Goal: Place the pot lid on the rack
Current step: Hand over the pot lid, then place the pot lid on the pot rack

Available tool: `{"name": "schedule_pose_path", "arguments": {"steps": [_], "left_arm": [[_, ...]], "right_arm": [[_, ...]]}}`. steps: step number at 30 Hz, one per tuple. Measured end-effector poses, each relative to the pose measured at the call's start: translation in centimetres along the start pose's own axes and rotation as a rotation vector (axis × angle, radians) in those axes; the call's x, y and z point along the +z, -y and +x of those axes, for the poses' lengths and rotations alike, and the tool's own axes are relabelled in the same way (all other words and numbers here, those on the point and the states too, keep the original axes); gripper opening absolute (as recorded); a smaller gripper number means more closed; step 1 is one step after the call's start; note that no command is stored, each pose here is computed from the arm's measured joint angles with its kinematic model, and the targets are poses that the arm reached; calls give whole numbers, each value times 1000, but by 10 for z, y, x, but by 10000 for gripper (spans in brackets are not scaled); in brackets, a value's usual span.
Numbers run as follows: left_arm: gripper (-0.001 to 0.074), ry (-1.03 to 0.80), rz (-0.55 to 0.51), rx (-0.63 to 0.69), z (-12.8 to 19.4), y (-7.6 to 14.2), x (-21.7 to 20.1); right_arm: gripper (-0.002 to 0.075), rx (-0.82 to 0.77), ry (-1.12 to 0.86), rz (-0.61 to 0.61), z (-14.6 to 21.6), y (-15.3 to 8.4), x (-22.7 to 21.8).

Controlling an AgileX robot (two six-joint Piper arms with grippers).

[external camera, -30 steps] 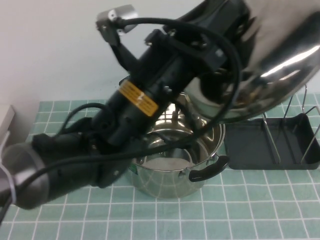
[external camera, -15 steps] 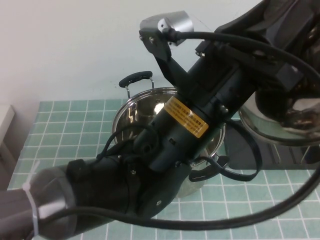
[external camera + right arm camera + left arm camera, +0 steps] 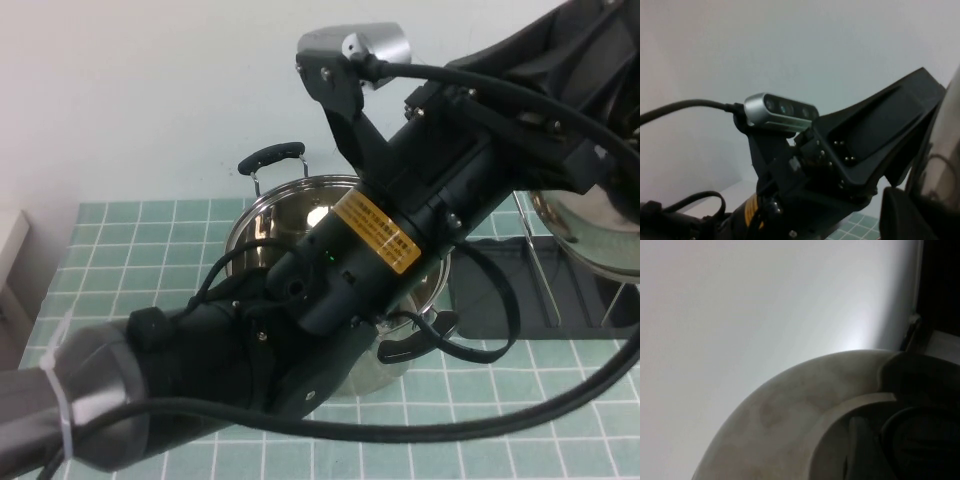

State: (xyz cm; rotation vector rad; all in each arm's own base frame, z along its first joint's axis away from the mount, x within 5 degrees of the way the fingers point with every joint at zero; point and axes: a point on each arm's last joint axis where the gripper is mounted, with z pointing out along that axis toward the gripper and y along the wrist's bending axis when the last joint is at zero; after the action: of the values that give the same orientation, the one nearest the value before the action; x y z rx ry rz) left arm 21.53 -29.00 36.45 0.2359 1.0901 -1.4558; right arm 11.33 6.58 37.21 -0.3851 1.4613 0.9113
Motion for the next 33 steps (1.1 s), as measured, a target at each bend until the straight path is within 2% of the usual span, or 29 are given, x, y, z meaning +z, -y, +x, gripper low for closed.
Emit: {"name": "schedule_pose_path", "arguments": {"steps": [4, 7, 10, 14, 17, 20, 22, 23, 27, 30, 33], "left_arm": [[336, -24, -25, -20, 1, -2, 1], [443, -70, -46, 5, 4, -3, 1], [557, -144, -40, 67, 12, -2, 0], [593, -238, -95, 139, 10, 0, -2], [514, -332, -180, 231, 0, 0, -8], [327, -430, -296, 297, -22, 1, -20], [157, -485, -385, 323, -41, 1, -31], [104, -510, -428, 333, -50, 1, -37], [21, -605, -570, 367, -76, 4, -60], [6, -690, -649, 381, -83, 6, -75], [3, -730, -679, 381, -83, 8, -88]], "right_arm": [[112, -24, 0, 9, 0, 1, 0], [69, -67, -7, 26, 1, 5, 2], [28, -106, -14, 105, 1, 18, 7], [21, -123, -46, 157, 0, 36, 18], [20, -129, -76, 161, -4, 49, 32], [19, -115, -107, 148, -7, 64, 48], [19, -97, -133, 129, -7, 76, 61], [19, -94, -141, 121, -8, 81, 66], [19, -40, -190, 78, -4, 108, 92], [19, 13, -228, 64, 5, 129, 109], [19, 67, -261, 73, 16, 148, 121]]}}
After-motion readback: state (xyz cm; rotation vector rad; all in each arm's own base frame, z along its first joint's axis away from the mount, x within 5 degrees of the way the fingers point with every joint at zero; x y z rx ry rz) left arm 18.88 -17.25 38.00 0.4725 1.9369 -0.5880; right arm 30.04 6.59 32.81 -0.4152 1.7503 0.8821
